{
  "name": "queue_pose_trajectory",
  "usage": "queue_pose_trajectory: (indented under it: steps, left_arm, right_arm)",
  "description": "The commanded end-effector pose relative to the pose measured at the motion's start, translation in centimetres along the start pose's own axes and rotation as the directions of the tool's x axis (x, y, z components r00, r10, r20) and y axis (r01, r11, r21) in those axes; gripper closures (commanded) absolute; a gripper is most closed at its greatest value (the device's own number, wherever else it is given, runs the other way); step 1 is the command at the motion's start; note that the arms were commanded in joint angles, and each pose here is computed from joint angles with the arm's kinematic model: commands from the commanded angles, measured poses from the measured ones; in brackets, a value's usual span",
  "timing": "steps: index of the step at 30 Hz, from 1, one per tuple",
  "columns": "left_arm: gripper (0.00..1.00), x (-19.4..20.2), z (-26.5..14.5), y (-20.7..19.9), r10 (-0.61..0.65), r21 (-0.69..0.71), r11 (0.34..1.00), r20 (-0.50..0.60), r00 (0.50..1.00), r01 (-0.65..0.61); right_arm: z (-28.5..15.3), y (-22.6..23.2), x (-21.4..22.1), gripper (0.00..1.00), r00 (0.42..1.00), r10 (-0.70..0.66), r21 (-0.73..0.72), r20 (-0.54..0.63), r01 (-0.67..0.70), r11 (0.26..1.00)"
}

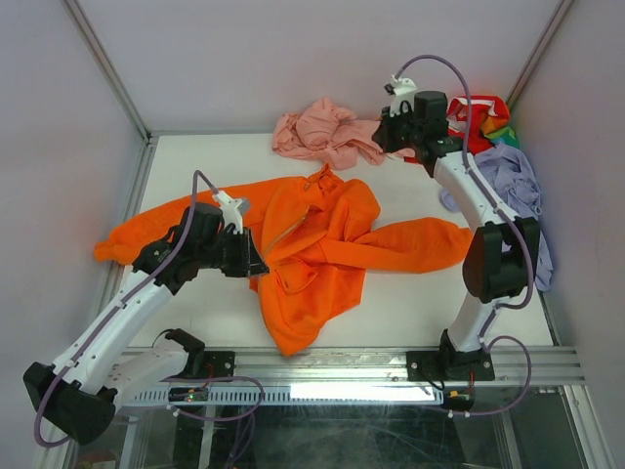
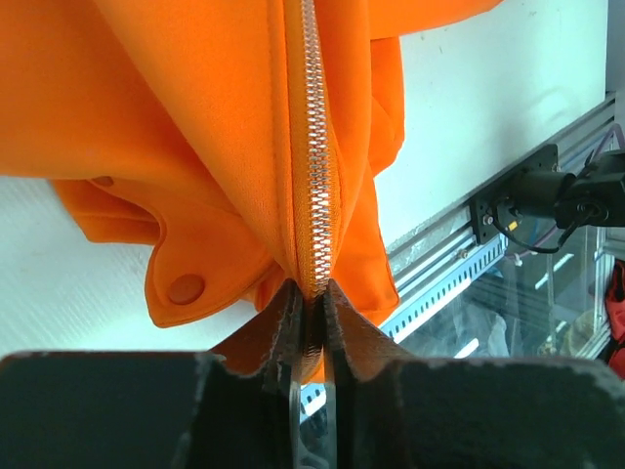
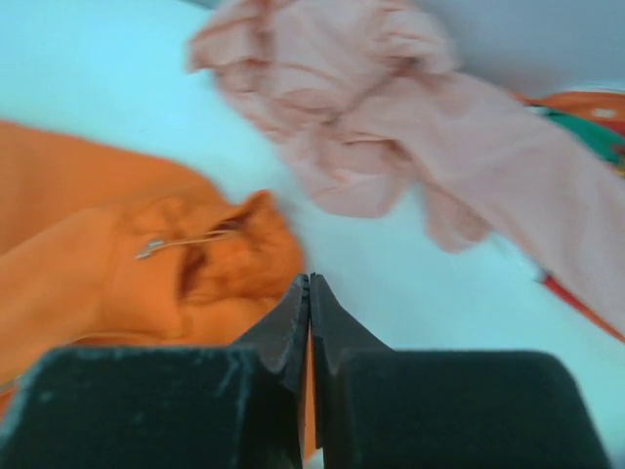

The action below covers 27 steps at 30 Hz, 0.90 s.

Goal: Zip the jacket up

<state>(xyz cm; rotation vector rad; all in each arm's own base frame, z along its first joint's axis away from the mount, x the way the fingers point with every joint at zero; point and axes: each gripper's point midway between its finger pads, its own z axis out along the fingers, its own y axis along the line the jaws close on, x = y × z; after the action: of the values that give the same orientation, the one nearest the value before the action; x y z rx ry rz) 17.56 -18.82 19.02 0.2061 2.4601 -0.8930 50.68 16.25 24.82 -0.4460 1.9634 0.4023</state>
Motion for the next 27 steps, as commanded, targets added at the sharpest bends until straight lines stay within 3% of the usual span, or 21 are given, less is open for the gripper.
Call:
queue_pose_trajectory:
  steps: [1,4,8,12,17,23,27]
  left_arm:
    - [0.82,0.2,0.0,0.0,-0.021,-0.015,1.000,-0.017,1.000,0.020]
    - [0.64,-1.4,-0.4,-0.2,-0.022,-0.045,0.999,0.017,1.000,0.023]
    - [0.46,-5.2,-1.3,-0.9,-0.004,-0.089,0.996,0.093,0.996,0.012]
    - [0.42,-8.6,-0.3,-1.2,0.012,-0.125,0.992,0.106,0.994,0.001]
    - [0.40,-12.2,3.6,-1.7,0.035,-0.099,0.995,0.084,0.996,-0.027]
    - [0.41,-13.0,10.5,-0.9,0.024,-0.051,0.998,-0.045,0.999,-0.027]
    - [0.42,-12.2,13.6,1.5,0.019,-0.100,0.995,-0.094,0.995,-0.028]
  right_arm:
    - [-1.7,10.6,0.1,0.94,1.000,0.010,-0.364,-0.017,-0.016,0.931]
    - [-2.5,14.5,2.7,0.72,0.998,0.038,-0.459,-0.055,-0.059,0.886]
    - [-2.2,17.3,6.6,0.62,0.990,0.044,-0.490,-0.137,-0.106,0.865]
    - [-1.5,18.0,10.3,0.57,0.971,0.021,-0.470,-0.240,-0.135,0.872]
    - [-0.7,14.5,15.0,0.53,0.939,0.044,-0.276,-0.342,-0.144,0.950]
    - [-2.2,10.6,20.8,0.50,0.875,0.143,-0.036,-0.463,-0.179,0.983]
    - [-3.6,9.0,22.7,0.47,0.859,0.215,0.086,-0.464,-0.198,0.976]
